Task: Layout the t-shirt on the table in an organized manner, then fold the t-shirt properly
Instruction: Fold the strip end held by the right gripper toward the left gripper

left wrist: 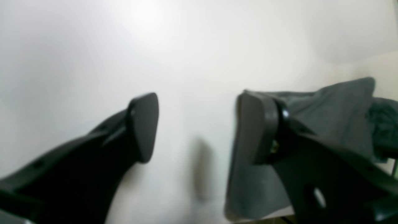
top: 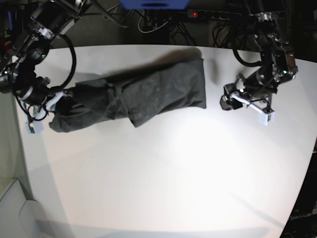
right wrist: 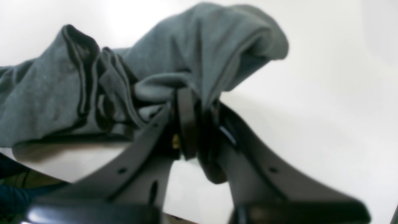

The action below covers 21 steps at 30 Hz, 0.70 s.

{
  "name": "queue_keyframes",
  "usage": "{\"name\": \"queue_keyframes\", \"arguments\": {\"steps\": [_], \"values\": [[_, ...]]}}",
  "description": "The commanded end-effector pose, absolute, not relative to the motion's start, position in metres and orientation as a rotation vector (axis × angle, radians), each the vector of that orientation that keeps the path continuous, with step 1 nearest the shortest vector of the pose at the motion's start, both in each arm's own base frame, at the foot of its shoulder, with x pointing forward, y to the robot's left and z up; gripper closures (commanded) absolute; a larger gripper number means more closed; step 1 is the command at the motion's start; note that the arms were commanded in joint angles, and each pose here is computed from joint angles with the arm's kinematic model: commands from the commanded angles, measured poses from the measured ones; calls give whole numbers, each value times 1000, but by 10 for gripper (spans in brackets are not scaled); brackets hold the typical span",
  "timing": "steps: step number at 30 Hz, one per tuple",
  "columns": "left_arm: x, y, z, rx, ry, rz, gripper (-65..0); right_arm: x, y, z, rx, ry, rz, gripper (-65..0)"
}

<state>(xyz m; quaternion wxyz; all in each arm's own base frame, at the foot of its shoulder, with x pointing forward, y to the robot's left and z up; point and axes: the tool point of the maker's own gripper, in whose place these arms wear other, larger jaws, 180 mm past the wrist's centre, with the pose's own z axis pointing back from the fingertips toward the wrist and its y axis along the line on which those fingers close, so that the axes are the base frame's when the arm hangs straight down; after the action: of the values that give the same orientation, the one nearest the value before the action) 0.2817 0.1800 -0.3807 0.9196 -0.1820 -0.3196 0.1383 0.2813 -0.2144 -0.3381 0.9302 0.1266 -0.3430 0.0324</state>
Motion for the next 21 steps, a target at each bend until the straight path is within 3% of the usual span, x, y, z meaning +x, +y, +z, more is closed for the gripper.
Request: {"name": "queue_keyframes", "arguments": {"steps": [1, 14, 17, 19, 21], "values": [[286, 179, -374, -391, -684, 283, -412, 290, -215, -324, 256, -759, 80, 0], [271, 169, -415, -425, -567, 392, -407, 291, -205, -326, 284, -764, 73, 0], [270, 173, -425, -411, -527, 470, -406, 298, -184, -310, 344, -823, 126, 0], [273, 173, -426, -417, -515, 505, -367, 297, -164, -296, 405, -871, 181, 0], [278, 173, -425, -420, -516, 511, -280, 298, -148, -284, 436, -905, 236, 0]]}}
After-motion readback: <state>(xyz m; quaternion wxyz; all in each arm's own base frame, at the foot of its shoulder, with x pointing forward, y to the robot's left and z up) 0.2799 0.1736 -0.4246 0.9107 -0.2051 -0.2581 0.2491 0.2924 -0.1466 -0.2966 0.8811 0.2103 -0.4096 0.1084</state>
